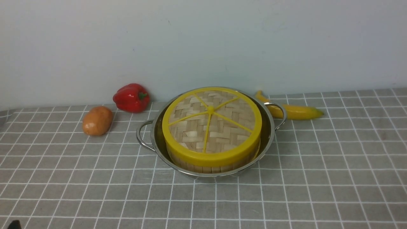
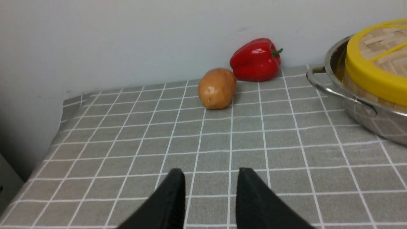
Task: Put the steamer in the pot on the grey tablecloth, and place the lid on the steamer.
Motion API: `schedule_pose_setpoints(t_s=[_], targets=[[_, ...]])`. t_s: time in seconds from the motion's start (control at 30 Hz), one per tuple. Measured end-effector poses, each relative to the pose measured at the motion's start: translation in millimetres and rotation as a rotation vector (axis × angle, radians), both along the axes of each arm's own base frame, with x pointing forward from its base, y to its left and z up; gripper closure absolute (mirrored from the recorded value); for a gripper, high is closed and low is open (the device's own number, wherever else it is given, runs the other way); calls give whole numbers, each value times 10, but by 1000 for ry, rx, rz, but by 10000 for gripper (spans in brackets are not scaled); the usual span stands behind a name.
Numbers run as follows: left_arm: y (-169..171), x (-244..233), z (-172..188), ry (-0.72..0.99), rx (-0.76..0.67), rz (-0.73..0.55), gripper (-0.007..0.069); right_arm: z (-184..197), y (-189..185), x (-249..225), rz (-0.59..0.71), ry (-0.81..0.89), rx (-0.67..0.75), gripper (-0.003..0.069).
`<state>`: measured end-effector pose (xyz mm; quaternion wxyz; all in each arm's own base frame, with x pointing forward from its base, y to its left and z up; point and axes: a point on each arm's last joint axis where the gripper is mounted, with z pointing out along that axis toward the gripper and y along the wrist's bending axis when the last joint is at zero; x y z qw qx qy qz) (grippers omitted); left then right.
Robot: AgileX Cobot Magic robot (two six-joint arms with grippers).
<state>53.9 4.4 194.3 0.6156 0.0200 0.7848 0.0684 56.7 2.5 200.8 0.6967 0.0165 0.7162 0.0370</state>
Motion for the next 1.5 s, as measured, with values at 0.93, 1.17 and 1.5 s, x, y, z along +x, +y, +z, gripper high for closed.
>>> schedule_pose_setpoints(t_s=[0.93, 1.17, 1.5], targets=[[1, -3, -144, 26, 1, 1, 382, -5, 1, 0, 1, 5, 5, 419], [2, -3, -144, 26, 3, 1, 382, -5, 1, 0, 1, 5, 6, 419], [2, -3, -144, 26, 3, 1, 382, -5, 1, 0, 1, 5, 6, 419]])
